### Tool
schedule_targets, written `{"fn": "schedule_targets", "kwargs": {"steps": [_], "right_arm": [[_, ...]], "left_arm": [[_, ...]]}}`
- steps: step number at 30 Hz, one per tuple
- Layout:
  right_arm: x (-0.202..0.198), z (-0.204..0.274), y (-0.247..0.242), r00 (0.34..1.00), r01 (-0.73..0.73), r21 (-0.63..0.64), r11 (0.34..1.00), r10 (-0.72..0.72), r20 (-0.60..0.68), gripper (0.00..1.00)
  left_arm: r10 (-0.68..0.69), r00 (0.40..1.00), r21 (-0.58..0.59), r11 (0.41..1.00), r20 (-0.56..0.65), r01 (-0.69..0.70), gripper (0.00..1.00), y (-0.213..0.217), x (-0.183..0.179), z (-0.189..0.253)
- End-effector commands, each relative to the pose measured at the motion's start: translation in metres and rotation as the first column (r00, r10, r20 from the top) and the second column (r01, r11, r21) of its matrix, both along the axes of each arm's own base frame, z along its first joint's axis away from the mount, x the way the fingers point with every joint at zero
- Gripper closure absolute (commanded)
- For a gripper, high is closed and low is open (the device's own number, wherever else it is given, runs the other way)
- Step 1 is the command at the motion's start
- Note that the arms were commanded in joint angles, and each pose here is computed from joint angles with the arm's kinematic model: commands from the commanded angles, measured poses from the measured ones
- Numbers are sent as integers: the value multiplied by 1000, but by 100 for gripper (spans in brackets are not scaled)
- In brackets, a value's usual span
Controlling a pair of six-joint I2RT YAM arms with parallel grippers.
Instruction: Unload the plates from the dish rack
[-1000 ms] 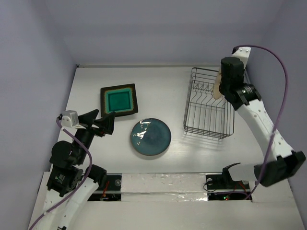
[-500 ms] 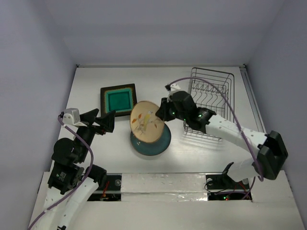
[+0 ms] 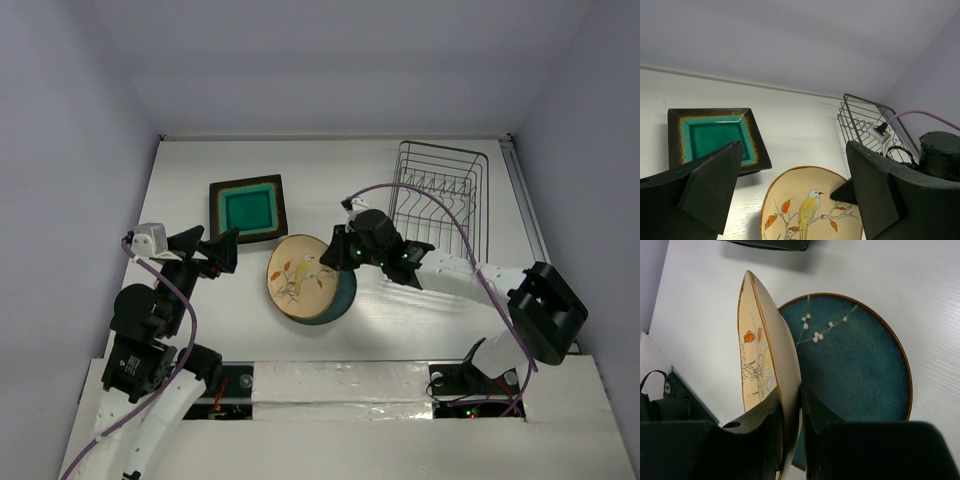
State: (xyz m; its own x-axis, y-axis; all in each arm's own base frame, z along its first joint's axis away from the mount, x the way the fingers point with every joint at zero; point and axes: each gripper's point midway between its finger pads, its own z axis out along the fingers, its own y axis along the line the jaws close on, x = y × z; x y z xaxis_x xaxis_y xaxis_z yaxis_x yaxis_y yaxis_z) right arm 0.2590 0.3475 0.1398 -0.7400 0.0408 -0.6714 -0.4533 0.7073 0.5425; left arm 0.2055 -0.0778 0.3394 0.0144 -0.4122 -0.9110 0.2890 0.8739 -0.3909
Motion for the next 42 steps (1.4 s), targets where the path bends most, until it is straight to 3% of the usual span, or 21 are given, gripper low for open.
{"fn": "schedule_targets", "kwargs": {"steps": [1, 2, 7, 11, 19, 26, 30, 31, 34, 35, 36, 38, 40, 42], "right_arm": [[8, 30, 12, 997, 2, 122, 992, -11, 73, 92], [7, 22, 8, 998, 16, 95, 995, -22, 61, 85], [11, -5, -14, 995, 88, -20, 996, -87, 53, 69], [14, -17, -24, 992, 116, -91, 989, -111, 53, 48], [18, -36, -38, 987, 157, -217, 963, -148, 57, 18], [15, -6, -39, 979, 190, -240, 952, -164, 124, 4], [11, 42, -32, 965, 209, -183, 961, -172, 196, 1], [12, 54, -32, 961, 215, -163, 963, -178, 213, 1], [0, 105, -25, 941, 205, -64, 977, -179, 288, 39], [2, 119, -31, 923, 237, -42, 971, -212, 320, 80], [-4, 148, -41, 903, 254, 26, 967, -247, 351, 100], [-3, 183, -68, 846, 330, 113, 937, -347, 405, 100], [-18, 239, -115, 768, 365, 282, 887, -458, 448, 100], [-25, 263, -160, 670, 434, 365, 824, -566, 481, 95]], "left_arm": [[0, 1000, -1, 1000, 24, 0, 19, -2, 5, 5], [0, 1000, -2, 1000, 26, 0, 19, -1, 5, 6], [9, 1000, -4, 1000, 30, -9, 19, 1, 5, 7], [16, 999, -3, 1000, 35, -15, 19, 3, 4, 8], [19, 999, -4, 1000, 41, -19, 19, 4, 3, 9], [23, 999, -4, 1000, 41, -23, 18, 5, 4, 9], [17, 999, -6, 1000, 50, -17, 18, 5, 2, 11], [22, 998, -4, 1000, 51, -22, 17, 6, 3, 11], [12, 998, -5, 1000, 59, -12, 15, 4, 1, 13], [11, 998, -8, 1000, 59, -11, 14, 4, 1, 13], [11, 998, -7, 1000, 58, -11, 14, 4, 1, 12], [23, 998, -9, 1000, 54, -23, 11, 6, 2, 12], [30, 998, -14, 999, 51, -30, 10, 7, 3, 11], [31, 997, -22, 999, 69, -29, 9, 7, 3, 17]]}}
